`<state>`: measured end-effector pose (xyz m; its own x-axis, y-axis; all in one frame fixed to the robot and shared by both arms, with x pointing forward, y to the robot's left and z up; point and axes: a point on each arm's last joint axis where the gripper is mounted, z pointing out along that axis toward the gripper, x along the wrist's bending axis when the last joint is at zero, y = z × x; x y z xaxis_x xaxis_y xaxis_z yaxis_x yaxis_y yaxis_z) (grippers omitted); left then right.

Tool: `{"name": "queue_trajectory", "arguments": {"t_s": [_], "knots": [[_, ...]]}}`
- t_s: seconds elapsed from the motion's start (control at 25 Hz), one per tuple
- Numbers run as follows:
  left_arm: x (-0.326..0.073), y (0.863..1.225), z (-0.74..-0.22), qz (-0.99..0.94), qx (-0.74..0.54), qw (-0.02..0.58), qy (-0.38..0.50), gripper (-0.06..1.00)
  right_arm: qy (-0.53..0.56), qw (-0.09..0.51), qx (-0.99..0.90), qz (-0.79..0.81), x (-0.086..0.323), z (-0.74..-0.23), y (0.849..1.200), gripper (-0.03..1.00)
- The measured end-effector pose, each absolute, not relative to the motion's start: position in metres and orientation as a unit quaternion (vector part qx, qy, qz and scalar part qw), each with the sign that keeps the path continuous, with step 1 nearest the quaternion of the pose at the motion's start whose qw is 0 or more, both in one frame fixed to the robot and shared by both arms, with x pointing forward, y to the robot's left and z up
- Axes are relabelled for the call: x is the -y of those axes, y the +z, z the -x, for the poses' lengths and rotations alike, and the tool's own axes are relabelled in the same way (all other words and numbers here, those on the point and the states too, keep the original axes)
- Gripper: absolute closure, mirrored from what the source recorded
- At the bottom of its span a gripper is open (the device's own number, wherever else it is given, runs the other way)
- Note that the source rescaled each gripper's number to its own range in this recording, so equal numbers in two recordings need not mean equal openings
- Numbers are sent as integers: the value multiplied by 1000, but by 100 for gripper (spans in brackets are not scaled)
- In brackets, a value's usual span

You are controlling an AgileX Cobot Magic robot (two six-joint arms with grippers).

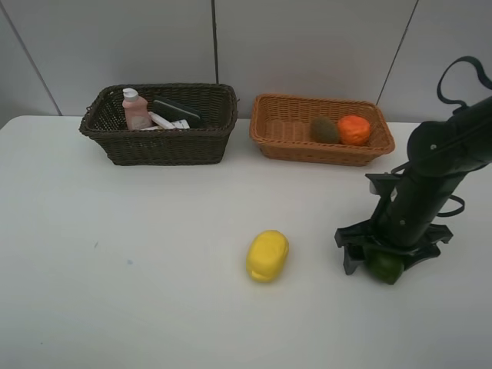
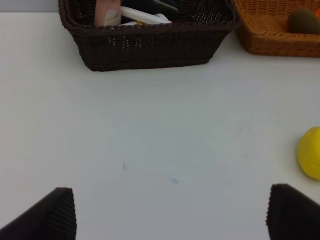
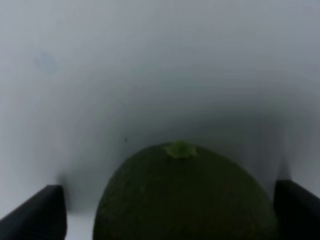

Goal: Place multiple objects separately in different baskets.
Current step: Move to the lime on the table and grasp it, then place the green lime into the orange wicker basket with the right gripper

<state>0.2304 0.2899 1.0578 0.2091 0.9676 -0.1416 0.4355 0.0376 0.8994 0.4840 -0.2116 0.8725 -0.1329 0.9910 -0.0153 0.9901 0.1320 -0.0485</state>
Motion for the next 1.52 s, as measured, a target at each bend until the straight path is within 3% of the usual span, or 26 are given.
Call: {"name": "queue_trajectory", "arguments": {"t_s": [0.08, 0.12, 0.2, 0.28, 0.32, 0.6, 1.08, 1.52], "knots": [[-290, 1058, -230, -629, -557, 456, 291, -6, 24, 11, 754, 657, 212, -484, 873, 2], [-290, 1058, -230, -629, -557, 456, 291, -6, 26, 11, 754, 656, 212, -484, 873, 9], [-290, 1058, -230, -629, -557, 456, 291, -6, 31, 13, 755, 654, 212, -483, 873, 36], [-290, 1058, -230, -629, -557, 456, 291, -6, 35, 16, 755, 654, 213, -482, 872, 77], [-290, 1058, -230, -629, -557, 456, 291, -6, 38, 17, 755, 654, 213, -481, 872, 93], [-290, 1058, -230, -629, -557, 456, 291, -6, 47, 24, 755, 653, 210, -490, 882, 93], [-290, 1058, -230, -629, -557, 456, 291, -6, -118, -91, 755, 639, 171, -608, 1000, 93], [-290, 1058, -230, -629, -557, 456, 291, -6, -169, -132, 759, 615, 134, -714, 972, 93]]}}
